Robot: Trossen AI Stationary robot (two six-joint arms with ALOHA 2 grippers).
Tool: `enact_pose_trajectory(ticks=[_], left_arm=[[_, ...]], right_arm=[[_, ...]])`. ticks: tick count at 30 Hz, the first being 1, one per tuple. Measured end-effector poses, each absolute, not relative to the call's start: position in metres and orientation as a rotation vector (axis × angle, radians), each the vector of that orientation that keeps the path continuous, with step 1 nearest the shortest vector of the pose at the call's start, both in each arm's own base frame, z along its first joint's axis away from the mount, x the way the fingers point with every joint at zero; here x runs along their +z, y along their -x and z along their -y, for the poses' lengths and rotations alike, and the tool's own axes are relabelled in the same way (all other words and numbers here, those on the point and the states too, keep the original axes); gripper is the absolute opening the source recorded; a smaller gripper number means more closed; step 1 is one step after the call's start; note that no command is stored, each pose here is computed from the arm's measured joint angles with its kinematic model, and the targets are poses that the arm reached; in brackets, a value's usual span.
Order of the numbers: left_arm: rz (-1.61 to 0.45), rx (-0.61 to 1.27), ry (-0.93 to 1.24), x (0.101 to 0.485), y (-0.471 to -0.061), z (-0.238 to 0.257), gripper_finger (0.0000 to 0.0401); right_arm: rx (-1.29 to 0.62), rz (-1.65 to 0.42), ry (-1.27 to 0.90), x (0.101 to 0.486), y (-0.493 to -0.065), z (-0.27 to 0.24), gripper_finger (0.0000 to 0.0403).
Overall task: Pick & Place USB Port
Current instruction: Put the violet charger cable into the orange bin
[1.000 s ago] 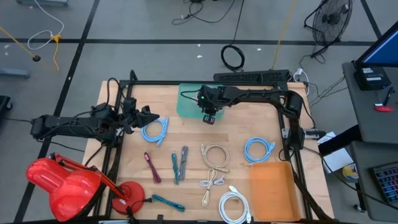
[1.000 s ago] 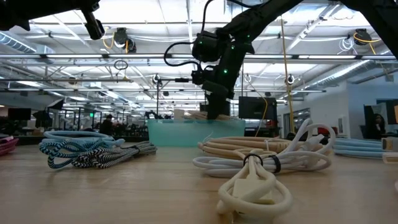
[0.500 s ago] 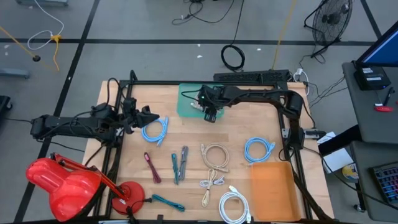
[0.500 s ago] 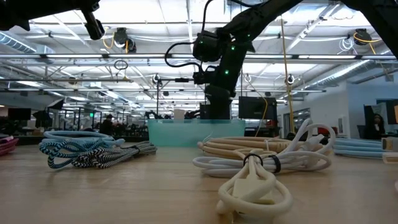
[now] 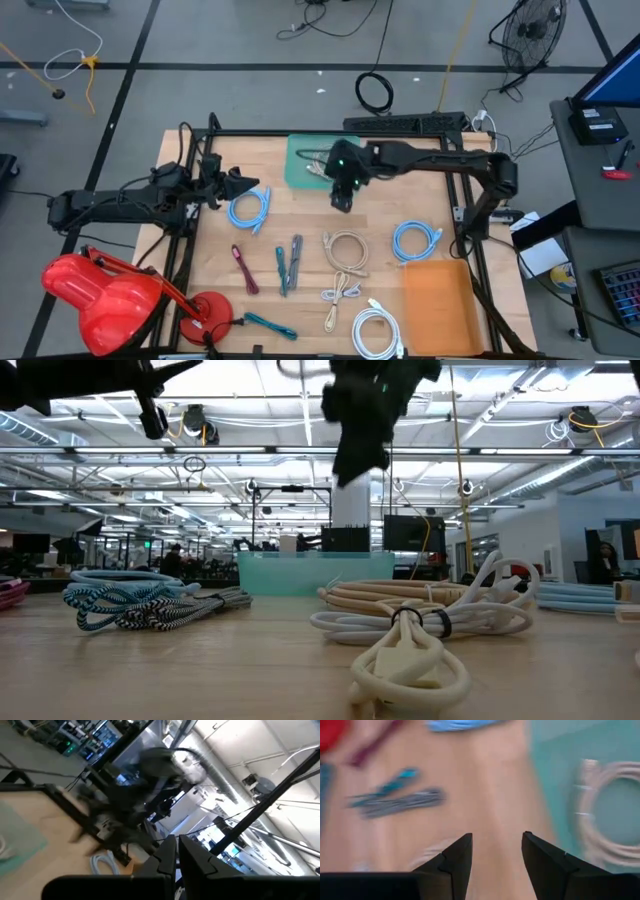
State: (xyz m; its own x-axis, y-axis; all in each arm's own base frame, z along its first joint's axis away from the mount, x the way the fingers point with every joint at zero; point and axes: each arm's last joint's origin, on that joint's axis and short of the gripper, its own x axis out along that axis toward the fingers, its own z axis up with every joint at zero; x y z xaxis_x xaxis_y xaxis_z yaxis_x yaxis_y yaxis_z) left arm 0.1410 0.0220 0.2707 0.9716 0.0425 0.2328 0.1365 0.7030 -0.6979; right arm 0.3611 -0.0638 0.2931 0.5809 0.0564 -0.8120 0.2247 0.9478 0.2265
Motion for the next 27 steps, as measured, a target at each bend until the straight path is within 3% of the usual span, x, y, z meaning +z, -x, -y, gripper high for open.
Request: enact_pose_trajectory(ticks=[6, 12, 22, 27], left_arm=[[0.225, -0.065, 0.798, 0.270, -0.141, -0.022, 0.0021], [0.211, -0.061, 0.812, 0.269, -0.141, -0.022, 0.0021], [0.125, -0.077, 0.807, 0.262, -0.143, -0.016, 0.0021], [-0.050, -0.163, 0.818, 0.250, -0.145, -0.002, 0.0021]], right_arm=[[0.034, -0.926, -0.312, 0.316, -0.351, 0.004, 0.0160], [-0.017, -0.937, -0.238, 0.314, -0.349, -0.044, 0.0160], [-0.009, -1.059, -0.305, 0.260, -0.347, -0.076, 0.0160], [-0.015, -1.057, -0.350, 0.241, -0.343, -0.085, 0.0160]])
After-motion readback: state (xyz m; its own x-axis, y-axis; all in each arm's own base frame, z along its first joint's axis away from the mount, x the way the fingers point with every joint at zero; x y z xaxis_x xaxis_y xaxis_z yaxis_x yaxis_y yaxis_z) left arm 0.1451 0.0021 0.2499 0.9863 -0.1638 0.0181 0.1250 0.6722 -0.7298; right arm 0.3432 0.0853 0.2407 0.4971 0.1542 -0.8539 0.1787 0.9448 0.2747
